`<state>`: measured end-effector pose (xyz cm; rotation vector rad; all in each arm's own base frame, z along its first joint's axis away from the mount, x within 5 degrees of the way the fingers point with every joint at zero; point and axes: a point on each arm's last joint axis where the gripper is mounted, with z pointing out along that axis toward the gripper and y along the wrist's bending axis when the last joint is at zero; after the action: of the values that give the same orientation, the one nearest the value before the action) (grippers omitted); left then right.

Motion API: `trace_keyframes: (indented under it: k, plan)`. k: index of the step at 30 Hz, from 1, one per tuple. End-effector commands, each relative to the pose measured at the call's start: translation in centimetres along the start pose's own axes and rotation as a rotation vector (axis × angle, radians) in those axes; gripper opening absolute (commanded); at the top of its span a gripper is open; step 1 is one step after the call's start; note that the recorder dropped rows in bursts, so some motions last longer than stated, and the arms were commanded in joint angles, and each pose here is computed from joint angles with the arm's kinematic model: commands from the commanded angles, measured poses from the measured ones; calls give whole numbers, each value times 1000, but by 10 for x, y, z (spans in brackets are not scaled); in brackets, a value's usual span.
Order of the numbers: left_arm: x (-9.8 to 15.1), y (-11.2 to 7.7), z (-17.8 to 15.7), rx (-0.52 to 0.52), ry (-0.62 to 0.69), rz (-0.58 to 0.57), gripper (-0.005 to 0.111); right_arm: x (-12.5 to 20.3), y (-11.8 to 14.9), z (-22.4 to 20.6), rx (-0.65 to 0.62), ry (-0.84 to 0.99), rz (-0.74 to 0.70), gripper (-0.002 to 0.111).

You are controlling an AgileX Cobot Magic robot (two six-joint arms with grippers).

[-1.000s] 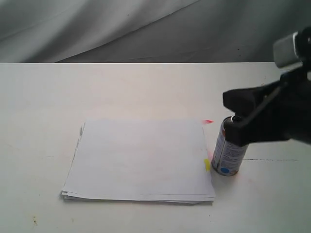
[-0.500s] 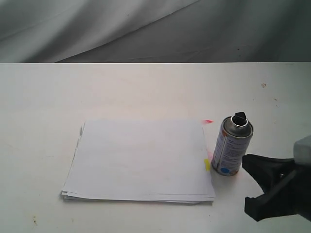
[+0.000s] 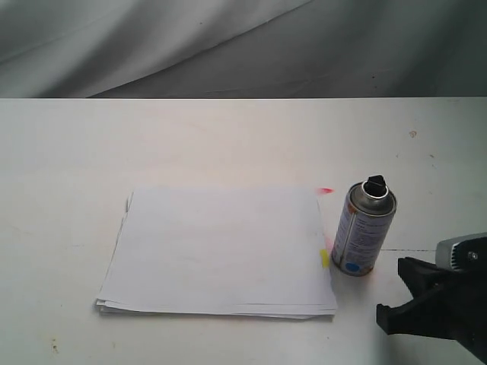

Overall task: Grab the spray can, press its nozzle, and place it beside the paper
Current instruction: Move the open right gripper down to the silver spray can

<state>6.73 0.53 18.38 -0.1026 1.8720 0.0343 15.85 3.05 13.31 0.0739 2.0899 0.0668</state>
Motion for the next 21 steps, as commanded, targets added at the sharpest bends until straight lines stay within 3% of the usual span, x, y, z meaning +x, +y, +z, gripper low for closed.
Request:
trace_keyframes:
  k: [1, 3, 5, 7, 8, 10, 13, 21]
  plan:
    - [1, 0, 0, 3, -6, -8, 1, 2, 0, 3, -2, -6, -3, 0]
    - [1, 0, 0, 3, -6, -8, 1, 2, 0, 3, -2, -8, -3, 1]
    - [1, 0, 0, 3, -6, -8, 1, 2, 0, 3, -2, -8, -3, 14]
    - [1, 0, 0, 3, -6, -8, 1, 2, 0, 3, -3, -9, -3, 39]
    - [1, 0, 0, 3, -6, -8, 1, 2, 0, 3, -3, -9, -3, 64]
    - [1, 0, 0, 3, -6, -8, 1, 2, 0, 3, -3, -9, -1, 91]
    - [1, 0, 0, 3, -6, -8, 1, 2, 0, 3, -3, -9, -1, 100]
    - [1, 0, 0, 3, -6, -8, 1, -3, 1, 4, -5, -44, -1, 99]
